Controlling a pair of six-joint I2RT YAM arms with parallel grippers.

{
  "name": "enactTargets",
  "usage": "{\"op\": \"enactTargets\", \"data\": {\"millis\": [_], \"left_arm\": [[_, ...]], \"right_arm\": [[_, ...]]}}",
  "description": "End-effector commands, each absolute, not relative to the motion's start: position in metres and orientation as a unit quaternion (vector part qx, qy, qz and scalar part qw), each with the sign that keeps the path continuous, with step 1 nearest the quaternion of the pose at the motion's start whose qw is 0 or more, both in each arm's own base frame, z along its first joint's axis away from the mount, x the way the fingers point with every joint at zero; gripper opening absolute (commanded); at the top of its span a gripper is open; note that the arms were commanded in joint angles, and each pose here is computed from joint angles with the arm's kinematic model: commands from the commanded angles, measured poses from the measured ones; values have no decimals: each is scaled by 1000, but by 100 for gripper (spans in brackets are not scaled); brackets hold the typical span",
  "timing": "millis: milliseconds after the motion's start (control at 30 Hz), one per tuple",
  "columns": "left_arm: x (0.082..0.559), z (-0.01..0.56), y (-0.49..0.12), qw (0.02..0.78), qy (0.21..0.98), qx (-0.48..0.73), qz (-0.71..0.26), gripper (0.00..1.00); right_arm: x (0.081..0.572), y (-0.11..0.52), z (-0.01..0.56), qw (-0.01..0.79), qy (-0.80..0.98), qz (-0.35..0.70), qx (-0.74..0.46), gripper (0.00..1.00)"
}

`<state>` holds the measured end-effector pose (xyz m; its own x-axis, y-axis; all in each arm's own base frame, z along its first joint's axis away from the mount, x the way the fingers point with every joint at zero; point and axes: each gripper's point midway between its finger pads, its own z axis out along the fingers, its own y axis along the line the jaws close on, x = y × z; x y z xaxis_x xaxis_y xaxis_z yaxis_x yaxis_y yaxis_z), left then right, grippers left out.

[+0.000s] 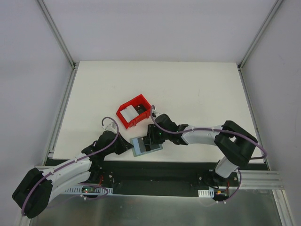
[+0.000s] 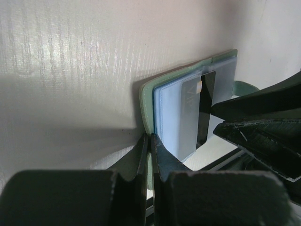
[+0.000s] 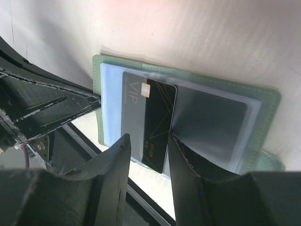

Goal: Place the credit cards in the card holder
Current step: Insert the credit card into the card holder.

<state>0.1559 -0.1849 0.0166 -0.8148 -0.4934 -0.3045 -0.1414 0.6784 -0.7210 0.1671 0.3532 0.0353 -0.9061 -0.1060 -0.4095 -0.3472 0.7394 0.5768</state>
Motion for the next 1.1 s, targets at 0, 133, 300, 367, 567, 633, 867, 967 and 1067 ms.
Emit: {"op": "enactTargets", "data": {"millis": [0, 133, 300, 367, 567, 633, 867, 967, 1067], "left_arm": [[155, 11, -180, 244, 886, -185, -348, 0], [155, 12, -180, 244, 886, -184, -349, 0], [156, 12, -181, 245, 885, -183, -350, 0], [155, 12, -181, 244, 886, -182, -350, 0], [156, 13, -182, 245, 885, -182, -352, 0], [156, 13, -182, 245, 885, -181, -353, 0], [155, 13, -182, 243, 886, -179, -352, 0], [155, 13, -183, 242, 886, -178, -352, 0], [155, 13, -183, 243, 886, -178, -353, 0]], "right_arm": [[158, 370, 43, 168, 909, 350, -153, 39], [158, 380, 48, 162, 904, 363, -156, 39], [157, 391, 53, 155, 898, 377, -163, 38], [156, 397, 56, 149, 894, 388, -166, 38], [157, 399, 57, 154, 894, 388, -161, 36], [161, 390, 62, 182, 894, 378, -156, 37], [167, 374, 46, 182, 914, 324, -161, 40], [165, 373, 36, 170, 920, 315, -158, 40], [162, 375, 32, 159, 921, 317, -160, 40]]}}
